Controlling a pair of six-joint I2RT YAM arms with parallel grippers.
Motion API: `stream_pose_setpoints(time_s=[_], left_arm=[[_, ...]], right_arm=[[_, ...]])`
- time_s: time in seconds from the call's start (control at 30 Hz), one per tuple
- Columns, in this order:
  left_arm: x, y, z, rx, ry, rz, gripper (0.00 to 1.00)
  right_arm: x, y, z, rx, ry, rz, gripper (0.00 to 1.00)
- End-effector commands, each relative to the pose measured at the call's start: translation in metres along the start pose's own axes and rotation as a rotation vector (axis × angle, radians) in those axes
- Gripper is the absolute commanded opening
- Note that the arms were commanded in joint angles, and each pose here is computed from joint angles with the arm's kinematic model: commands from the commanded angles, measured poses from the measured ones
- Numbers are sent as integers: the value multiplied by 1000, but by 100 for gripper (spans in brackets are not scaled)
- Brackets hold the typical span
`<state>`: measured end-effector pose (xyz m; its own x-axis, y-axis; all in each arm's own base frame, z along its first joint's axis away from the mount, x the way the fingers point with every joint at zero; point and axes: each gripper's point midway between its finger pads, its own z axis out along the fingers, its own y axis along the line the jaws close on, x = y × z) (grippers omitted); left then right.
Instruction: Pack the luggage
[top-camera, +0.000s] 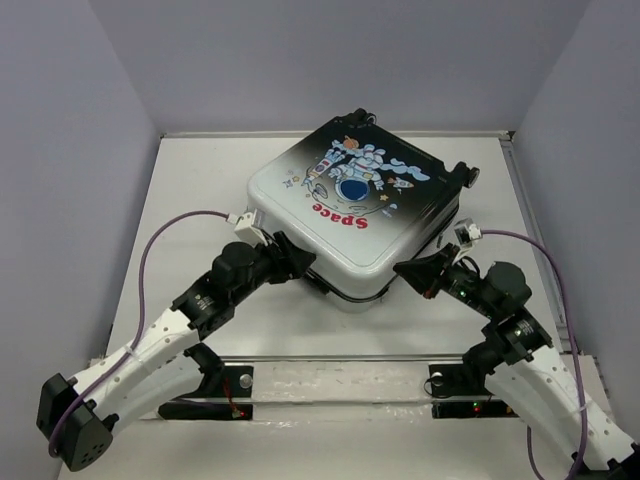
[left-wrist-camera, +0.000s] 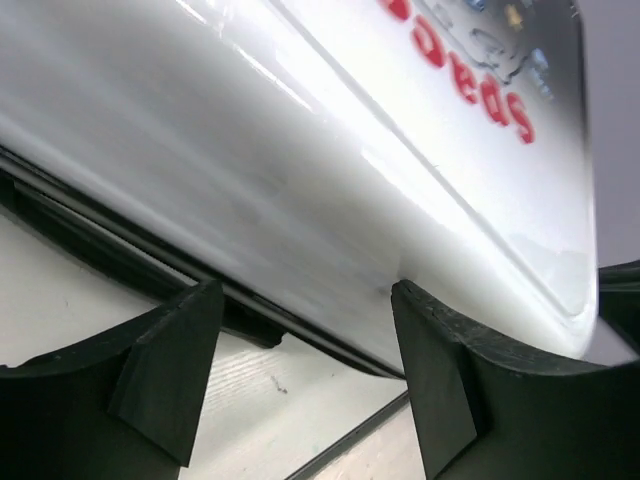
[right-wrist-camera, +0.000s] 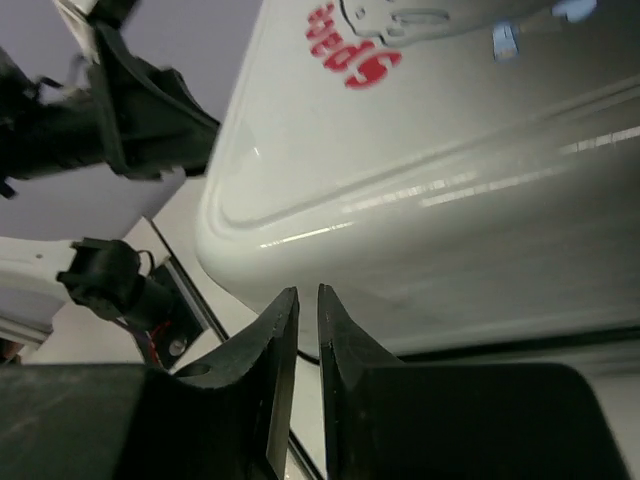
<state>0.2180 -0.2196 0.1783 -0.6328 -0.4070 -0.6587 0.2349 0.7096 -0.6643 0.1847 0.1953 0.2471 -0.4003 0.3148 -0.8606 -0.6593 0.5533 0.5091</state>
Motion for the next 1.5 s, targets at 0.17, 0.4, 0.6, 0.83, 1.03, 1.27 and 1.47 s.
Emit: stream_pose_setpoints(time_s=[0.17,0.4,0.6,0.83,1.03,1.27,1.47], left_arm=[[-66,-46,-19,106,-207,8,58],[3,-19,-29,138,-23,-30,33],[78,-19,-19,127,145,14,26],[107,-50,-1,188,209,61,29],[111,-80,26,238,196,84,31],[79,-86,43,195,82,94,31],[63,-68,48,148,56,94,32]], right_arm=[[26,-23,-24,144,48,45,45],[41,-26,-28,210,172,125,11],[65,-32,-26,210,237,165,7],[98,-31,-17,222,368,159,48],[113,-28,6,199,356,72,57],[83,-58,19,288,111,-59,55],[85,-84,10,395,71,-108,48]])
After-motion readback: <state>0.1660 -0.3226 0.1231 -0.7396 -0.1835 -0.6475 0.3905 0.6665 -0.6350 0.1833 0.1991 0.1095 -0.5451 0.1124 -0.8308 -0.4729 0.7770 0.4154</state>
